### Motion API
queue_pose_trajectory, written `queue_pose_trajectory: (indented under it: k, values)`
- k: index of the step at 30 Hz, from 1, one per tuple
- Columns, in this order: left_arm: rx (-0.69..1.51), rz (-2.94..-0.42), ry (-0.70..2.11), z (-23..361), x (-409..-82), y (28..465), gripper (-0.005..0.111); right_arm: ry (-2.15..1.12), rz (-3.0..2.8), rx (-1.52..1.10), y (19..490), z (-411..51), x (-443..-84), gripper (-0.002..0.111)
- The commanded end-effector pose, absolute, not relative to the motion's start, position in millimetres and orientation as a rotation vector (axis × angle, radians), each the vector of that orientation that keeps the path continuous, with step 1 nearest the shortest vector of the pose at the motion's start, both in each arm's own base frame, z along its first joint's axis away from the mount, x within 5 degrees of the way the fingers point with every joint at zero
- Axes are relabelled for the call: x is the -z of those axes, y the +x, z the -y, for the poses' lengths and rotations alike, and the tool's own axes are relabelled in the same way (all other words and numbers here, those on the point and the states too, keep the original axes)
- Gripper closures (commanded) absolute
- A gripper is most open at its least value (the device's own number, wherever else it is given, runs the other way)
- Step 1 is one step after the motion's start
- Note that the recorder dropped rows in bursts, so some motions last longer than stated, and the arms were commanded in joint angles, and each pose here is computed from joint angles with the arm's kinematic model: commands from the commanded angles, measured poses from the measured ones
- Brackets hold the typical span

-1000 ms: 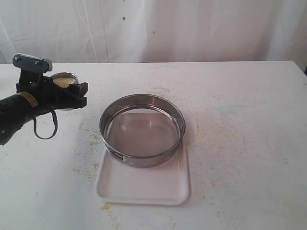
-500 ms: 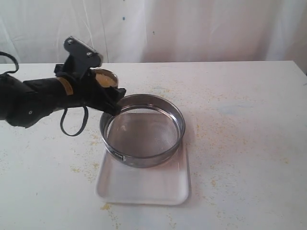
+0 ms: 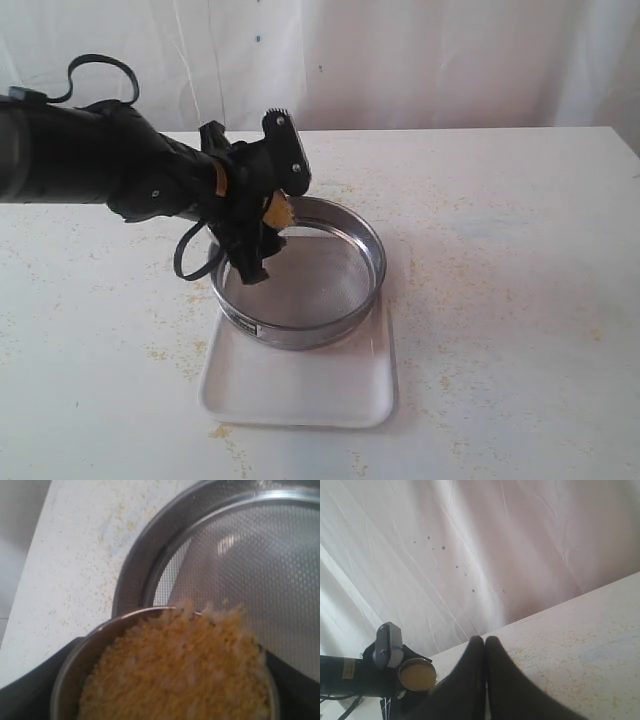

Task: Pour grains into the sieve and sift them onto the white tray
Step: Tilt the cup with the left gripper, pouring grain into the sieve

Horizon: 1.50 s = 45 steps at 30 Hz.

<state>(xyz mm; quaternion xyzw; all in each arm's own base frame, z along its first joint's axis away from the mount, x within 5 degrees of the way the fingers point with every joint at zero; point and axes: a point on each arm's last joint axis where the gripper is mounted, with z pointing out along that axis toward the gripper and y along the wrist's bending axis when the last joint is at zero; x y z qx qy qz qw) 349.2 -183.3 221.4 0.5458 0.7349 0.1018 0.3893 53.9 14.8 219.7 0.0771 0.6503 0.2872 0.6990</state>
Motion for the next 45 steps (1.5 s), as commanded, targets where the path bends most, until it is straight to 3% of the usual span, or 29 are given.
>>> queue_pose_trajectory:
  k: [1,23,35,45]
  values:
    - [-0.419,-1.823,1.585,191.4,-223.2,351.4,0.107,0.169,-1.437,-0.638,53.5,-14.5,-219.3,0.108]
    - [-1.225,-1.41,2.027,211.9,-237.5,357.0,0.107,0.17,-1.437,-0.64,53.5,-14.5,-219.3,0.108]
    - [-1.626,-0.856,2.177,228.8,-239.1,345.9,0.107,0.17,-1.437,-0.64,53.5,-14.5,-219.3,0.108]
    - [-1.715,-0.763,2.243,231.1,-232.4,336.1,0.107,0.17,-1.437,-0.64,53.5,-14.5,-219.3,0.108]
